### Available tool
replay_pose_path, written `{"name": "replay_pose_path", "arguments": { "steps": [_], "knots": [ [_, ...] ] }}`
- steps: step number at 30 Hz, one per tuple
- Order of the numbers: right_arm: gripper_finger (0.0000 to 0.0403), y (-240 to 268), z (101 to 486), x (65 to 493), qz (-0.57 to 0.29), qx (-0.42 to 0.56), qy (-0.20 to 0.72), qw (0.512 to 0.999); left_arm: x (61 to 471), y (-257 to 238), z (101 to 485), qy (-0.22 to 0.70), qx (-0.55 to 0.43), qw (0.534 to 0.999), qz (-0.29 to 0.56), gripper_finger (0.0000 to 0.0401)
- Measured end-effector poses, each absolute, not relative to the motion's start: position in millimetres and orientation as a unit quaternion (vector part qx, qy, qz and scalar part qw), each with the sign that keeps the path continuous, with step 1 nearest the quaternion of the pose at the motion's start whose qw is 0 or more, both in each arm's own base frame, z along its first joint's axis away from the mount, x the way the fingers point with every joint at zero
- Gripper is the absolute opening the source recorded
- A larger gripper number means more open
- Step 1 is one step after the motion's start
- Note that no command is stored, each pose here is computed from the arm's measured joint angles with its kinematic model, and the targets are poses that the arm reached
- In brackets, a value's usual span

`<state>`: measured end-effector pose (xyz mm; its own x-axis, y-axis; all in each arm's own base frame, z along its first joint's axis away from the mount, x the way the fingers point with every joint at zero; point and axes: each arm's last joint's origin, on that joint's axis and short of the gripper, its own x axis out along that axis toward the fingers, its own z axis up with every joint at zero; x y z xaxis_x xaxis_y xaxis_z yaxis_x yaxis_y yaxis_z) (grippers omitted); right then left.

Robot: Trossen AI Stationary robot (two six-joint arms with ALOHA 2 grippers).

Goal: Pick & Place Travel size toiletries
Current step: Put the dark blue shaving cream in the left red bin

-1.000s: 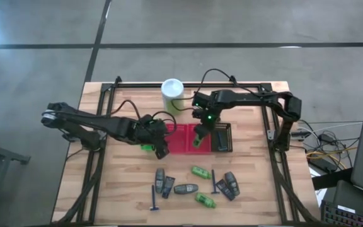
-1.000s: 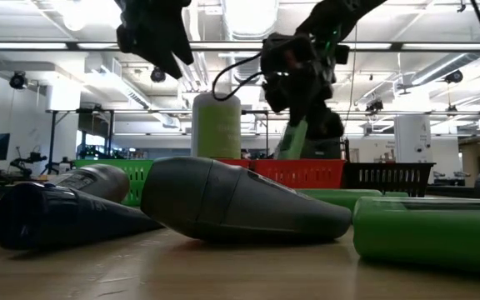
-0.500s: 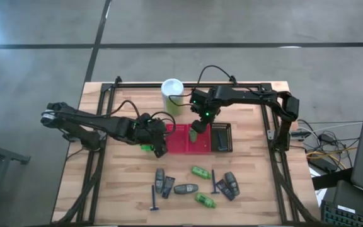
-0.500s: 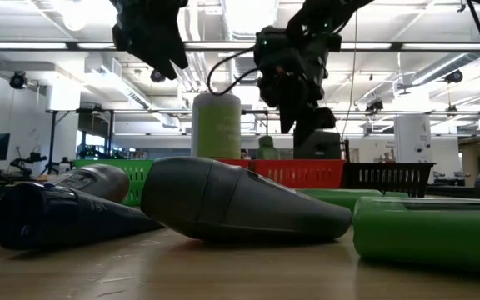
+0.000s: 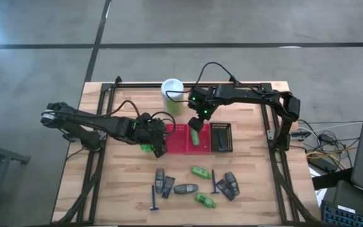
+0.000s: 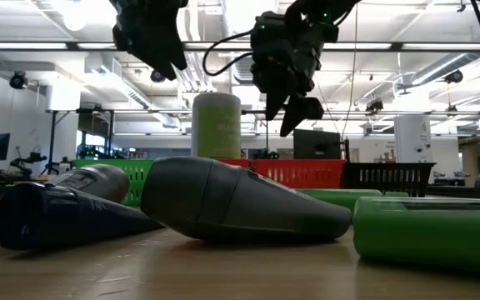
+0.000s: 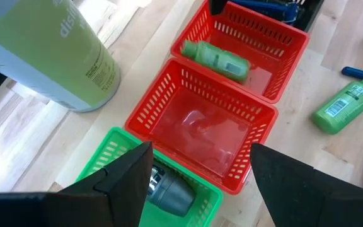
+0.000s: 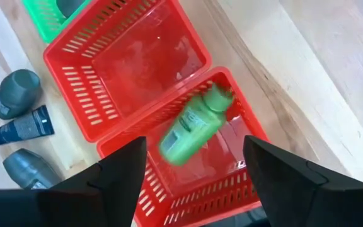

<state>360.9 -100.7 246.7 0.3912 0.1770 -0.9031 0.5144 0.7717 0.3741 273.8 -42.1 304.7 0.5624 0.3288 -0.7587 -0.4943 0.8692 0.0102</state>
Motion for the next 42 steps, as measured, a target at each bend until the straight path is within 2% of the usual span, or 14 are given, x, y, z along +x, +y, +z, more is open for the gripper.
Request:
{"name": "replay_pose_path", "arguments": {
  "steps": [8, 15, 19, 25, 30, 33, 37, 42],
  "knots": [
    [0.0266, -93.9, 252.0, 360.7, -0.101, 0.311, 0.535, 0.779, 273.9, -41.7, 304.9, 0.398, -0.109, 0.877, 0.246, 0.0271],
    [0.0244, -63.7, 299.7, 340.8, -0.09, 0.216, 0.476, 0.848, 269.5, -40.6, 312.7, 0.379, -0.118, 0.884, 0.246, 0.0271],
    [0.023, -50.6, 314.9, 320.1, -0.068, 0.205, 0.431, 0.876, 269.6, -40.5, 316.2, 0.367, -0.121, 0.891, 0.24, 0.0271],
    [0.0219, -36.2, 274.9, 285.7, -0.085, 0.259, 0.491, 0.827, 270.8, -40.9, 316.7, 0.362, -0.126, 0.893, 0.237, 0.0271],
    [0.0228, -8.2, 271.7, 255.0, -0.055, 0.264, 0.486, 0.831, 270.8, -41.8, 318.0, 0.362, -0.139, 0.894, 0.223, 0.0271],
    [0.0237, 2.3, 288.6, 235.1, -0.034, 0.251, 0.44, 0.861, 266.1, -41.0, 322.5, 0.363, -0.132, 0.898, 0.211, 0.0271],
    [0.025, 2.7, 312.3, 203.7, -0.034, 0.226, 0.392, 0.891, 253.0, -33.6, 329.5, 0.358, -0.077, 0.896, 0.251, 0.0271],
    [0.0266, 2.5, 342.6, 167.3, -0.028, 0.257, 0.302, 0.918, 238.0, -30.2, 344.3, 0.309, -0.149, 0.897, 0.279, 0.0271]
  ]
}}
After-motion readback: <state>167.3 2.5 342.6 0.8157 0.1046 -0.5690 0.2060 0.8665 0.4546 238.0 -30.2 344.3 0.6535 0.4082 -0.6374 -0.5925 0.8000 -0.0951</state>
